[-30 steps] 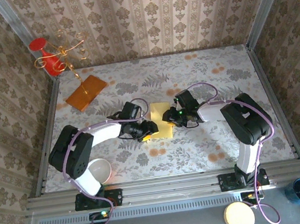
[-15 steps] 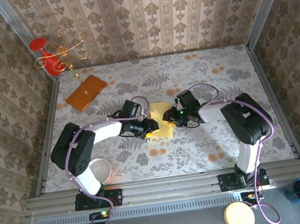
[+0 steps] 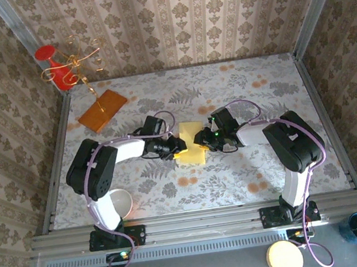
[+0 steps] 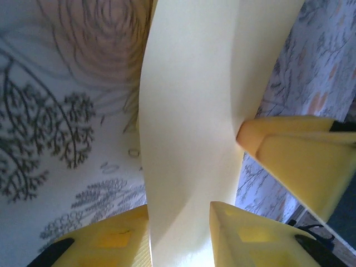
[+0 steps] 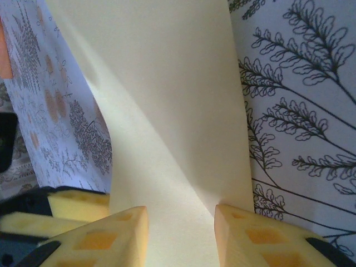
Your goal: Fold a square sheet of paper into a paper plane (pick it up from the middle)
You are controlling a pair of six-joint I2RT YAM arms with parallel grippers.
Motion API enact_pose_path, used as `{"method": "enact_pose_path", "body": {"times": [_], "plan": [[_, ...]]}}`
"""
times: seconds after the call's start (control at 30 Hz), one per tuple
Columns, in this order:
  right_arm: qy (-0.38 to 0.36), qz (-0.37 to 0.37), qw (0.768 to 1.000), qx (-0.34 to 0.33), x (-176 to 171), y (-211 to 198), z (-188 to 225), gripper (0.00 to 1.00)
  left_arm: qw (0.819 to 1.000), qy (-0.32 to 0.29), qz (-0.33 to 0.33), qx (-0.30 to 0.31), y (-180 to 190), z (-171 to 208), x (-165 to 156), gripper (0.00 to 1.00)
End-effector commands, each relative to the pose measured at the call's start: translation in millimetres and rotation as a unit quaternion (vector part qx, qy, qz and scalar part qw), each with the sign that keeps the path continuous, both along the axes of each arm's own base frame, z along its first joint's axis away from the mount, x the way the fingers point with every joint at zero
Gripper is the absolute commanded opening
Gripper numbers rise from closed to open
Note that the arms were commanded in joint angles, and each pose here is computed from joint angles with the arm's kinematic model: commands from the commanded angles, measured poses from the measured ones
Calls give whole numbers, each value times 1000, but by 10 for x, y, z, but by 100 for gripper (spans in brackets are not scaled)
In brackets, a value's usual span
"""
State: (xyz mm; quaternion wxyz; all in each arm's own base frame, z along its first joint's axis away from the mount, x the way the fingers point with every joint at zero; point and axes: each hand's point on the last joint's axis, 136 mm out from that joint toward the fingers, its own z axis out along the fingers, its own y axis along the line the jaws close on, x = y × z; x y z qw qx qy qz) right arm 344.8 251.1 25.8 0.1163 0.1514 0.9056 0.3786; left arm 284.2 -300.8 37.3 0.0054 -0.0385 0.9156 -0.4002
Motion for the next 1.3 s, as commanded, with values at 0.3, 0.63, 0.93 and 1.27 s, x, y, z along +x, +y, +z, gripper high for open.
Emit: {"method": "enact_pose_path", "body": {"times": [0.3,0.63,0.93,1.27], "plan": [[21,-4,1000,-21,-82,-111,-144,42,1000,-1,-16,-13,-14,23,159,18],[-118,51,990,-62,27,-185,448,61,1000,-6,6,-25,10,170,174,5],[-289,141,925,-202,-146,-250,787,77,998,4,57,-33,61,294,232,4],[-410,277,834,-243,-481,264,602,76,996,21,79,-30,83,266,228,4]]}}
